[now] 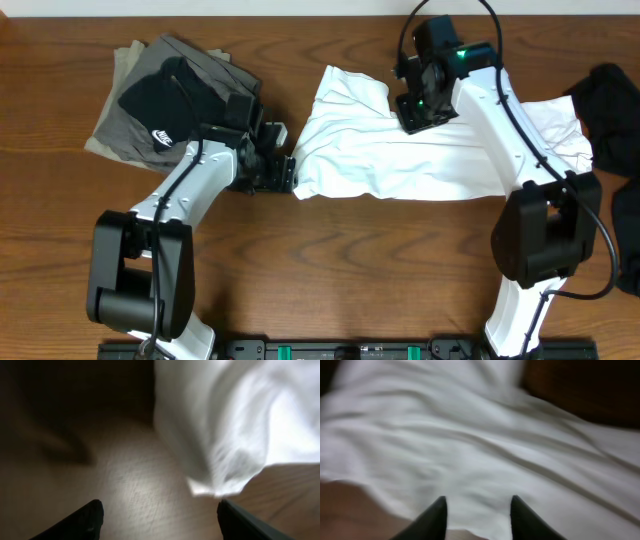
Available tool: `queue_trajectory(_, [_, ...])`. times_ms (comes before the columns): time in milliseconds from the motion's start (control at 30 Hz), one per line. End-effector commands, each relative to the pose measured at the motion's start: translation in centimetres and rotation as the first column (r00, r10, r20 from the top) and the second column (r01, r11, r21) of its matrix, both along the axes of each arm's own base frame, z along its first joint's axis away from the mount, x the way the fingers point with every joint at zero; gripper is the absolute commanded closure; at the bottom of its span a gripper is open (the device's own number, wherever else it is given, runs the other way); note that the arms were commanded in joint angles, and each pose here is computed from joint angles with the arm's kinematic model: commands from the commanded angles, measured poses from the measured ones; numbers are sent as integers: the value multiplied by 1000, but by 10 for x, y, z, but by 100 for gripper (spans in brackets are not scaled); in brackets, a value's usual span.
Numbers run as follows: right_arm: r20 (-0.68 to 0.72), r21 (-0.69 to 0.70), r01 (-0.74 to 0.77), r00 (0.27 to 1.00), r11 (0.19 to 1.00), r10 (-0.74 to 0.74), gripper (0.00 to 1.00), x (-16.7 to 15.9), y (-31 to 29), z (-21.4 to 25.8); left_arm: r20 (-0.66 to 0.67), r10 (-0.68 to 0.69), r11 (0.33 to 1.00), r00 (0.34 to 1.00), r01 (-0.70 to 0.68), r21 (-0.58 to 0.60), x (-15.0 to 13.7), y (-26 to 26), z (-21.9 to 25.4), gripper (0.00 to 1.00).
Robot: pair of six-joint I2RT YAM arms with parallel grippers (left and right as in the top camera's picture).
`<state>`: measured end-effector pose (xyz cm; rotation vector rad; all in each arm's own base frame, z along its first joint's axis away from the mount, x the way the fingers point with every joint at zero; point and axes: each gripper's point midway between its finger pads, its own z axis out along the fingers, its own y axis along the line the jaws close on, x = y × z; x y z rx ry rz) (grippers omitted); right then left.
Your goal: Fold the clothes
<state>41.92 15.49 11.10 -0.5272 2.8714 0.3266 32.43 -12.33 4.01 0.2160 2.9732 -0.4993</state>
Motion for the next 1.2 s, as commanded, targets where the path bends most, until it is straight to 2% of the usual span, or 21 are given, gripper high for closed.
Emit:
queue_trajectory(0, [-45,223,-174,981,959,189,51,-29,67,-1,70,47,999,996,-48,6,17,15,29,26])
queue_trajectory(133, [13,204,-284,958,937,288,40,-41,107,-12,134,145,989,980,-144,-21,26,37,67,25])
queue_trajectory(200, [34,168,-293,956,941,292,36,-46,123,-22,176,182,983,967,-178,-39,27,47,86,25])
queue_trajectory(300, [55,98,-264,964,960,260,23,-52,137,-41,238,218,976,946,-211,-55,22,60,113,24])
queue_trajectory(433, [77,23,-258,964,966,256,21,-65,149,-67,308,239,971,921,-228,-74,14,68,142,24])
queue_trajectory(500, [103,-66,-199,973,978,205,22,-65,142,-79,343,240,971,908,-225,-83,11,68,154,24])
queue_trajectory(567, [136,-144,-140,978,980,159,30,-62,133,-85,372,240,971,897,-223,-91,9,68,164,24])
queue_trajectory(633, [156,-182,-117,977,976,146,46,-60,127,-86,391,240,971,889,-221,-96,7,68,171,24])
queue_trajectory(667, [157,-182,-118,977,976,147,60,-59,127,-85,397,240,971,886,-220,-97,6,68,173,24])
queue_trajectory(700, [156,-180,-124,976,976,153,85,-59,127,-85,401,240,971,884,-219,-99,6,68,174,24])
queue_trajectory(733, [148,-175,-120,978,977,147,99,-59,126,-82,403,241,971,883,-219,-99,6,68,175,24])
queue_trajectory(867, [141,-155,-63,986,986,85,99,-49,104,-59,396,241,971,886,-220,-98,5,68,174,24])
queue_trajectory(1067, [224,-102,109,971,989,-84,99,-21,41,2,395,241,971,887,-220,-97,4,68,174,24])
queue_trajectory(1133, [220,-30,80,973,996,-72,99,-17,35,15,395,241,971,887,-220,-97,4,68,174,24])
queue_trajectory(1167, [207,23,22,978,1000,-26,91,-19,41,19,395,240,971,887,-220,-97,4,68,174,24])
